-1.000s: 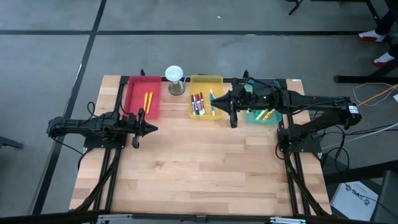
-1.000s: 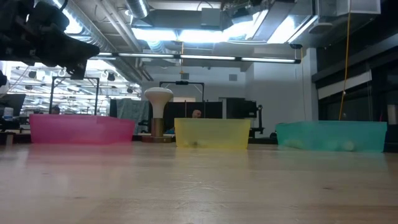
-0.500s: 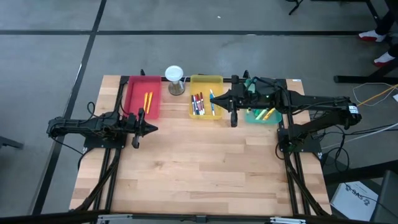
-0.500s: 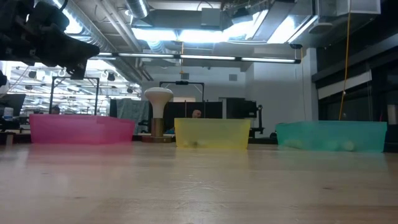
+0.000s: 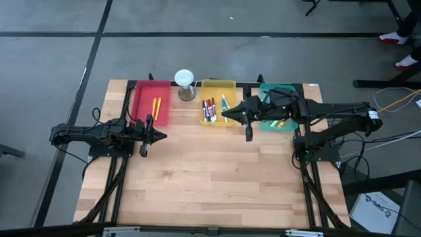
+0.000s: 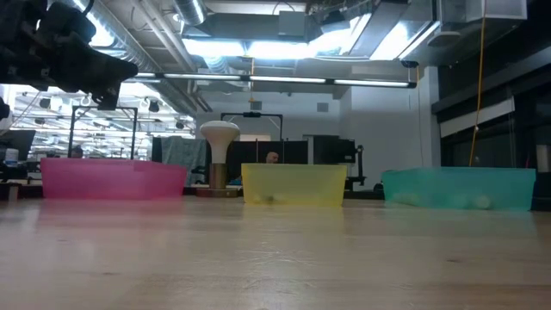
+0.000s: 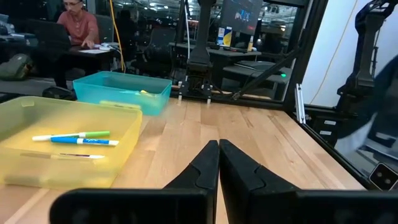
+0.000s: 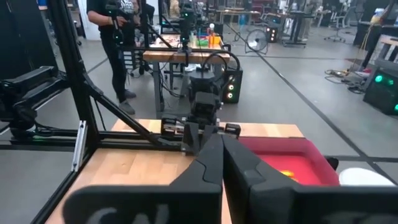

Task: Pick & Place Markers
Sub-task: Return to Home Position

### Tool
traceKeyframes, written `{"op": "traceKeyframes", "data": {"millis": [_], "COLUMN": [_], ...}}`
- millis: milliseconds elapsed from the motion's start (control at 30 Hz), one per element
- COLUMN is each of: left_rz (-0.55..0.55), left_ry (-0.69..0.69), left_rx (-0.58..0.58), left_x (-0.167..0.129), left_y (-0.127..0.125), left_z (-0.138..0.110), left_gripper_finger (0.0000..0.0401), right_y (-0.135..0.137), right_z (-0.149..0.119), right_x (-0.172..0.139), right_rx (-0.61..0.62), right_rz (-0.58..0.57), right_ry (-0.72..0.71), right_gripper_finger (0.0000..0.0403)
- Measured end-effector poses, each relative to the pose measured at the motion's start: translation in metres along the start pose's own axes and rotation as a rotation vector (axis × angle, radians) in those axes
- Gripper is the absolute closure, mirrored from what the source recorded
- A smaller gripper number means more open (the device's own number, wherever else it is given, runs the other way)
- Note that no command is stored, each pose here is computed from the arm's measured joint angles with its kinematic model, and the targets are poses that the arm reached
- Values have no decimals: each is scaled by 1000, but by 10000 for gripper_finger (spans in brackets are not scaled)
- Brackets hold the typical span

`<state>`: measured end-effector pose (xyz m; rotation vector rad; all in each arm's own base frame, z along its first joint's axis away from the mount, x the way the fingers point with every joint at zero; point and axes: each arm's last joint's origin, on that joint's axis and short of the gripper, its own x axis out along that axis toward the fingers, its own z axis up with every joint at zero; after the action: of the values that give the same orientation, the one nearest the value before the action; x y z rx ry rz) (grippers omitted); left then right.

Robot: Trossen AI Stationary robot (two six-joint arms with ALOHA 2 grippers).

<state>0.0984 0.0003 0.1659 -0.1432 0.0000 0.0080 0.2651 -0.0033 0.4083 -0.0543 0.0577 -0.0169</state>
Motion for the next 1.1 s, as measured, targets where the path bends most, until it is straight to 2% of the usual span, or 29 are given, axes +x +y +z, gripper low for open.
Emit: {"op": "traceKeyframes", "data": {"millis": [267,933,1100], "left_rz": [0,0,0], "left_ry": [0,0,0], "left_rx": [0,0,0], "left_x": [0,0,0], "left_y": [0,0,0], "left_z": [0,0,0], "left_gripper_finger": [391,393,395], "right_y": [2,2,3], "right_z": [1,3,-11], "right_x": [0,0,4], "right_rx": [-27,-71,-77], "right_rz": [-39,-40,-39], "right_ry": [-11,-26,-37], "right_gripper_finger": [402,402,402]}}
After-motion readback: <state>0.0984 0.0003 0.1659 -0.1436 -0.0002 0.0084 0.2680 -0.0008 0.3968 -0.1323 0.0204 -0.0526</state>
